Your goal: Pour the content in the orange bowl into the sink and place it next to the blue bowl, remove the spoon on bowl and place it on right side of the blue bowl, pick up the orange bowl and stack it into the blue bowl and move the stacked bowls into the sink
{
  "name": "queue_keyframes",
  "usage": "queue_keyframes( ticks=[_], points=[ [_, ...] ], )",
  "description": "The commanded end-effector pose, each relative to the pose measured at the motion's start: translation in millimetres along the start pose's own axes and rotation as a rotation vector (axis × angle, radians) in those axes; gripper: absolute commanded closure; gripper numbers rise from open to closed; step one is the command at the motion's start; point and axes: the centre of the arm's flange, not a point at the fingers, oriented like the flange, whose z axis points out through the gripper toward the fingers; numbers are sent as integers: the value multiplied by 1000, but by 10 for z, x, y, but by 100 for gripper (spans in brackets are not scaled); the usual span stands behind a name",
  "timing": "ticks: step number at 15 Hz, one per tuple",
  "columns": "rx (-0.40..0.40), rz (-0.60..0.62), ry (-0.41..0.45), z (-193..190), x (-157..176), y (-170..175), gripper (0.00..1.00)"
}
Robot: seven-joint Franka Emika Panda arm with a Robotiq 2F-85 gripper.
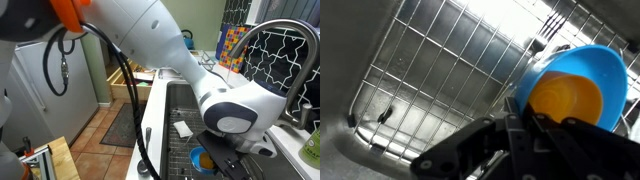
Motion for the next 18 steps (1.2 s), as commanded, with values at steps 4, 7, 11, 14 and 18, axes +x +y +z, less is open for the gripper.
queue_keyframes(
  ticks=[4, 7, 11, 14, 18],
  points=[
    [68, 193, -56, 476, 496, 46, 98],
    [75, 208, -69, 639, 564, 2, 98],
    [74, 218, -70, 809, 631, 15, 98],
    [68, 230, -72, 901, 663, 41, 98],
    [61, 237, -71, 923, 689, 44, 68]
  ],
)
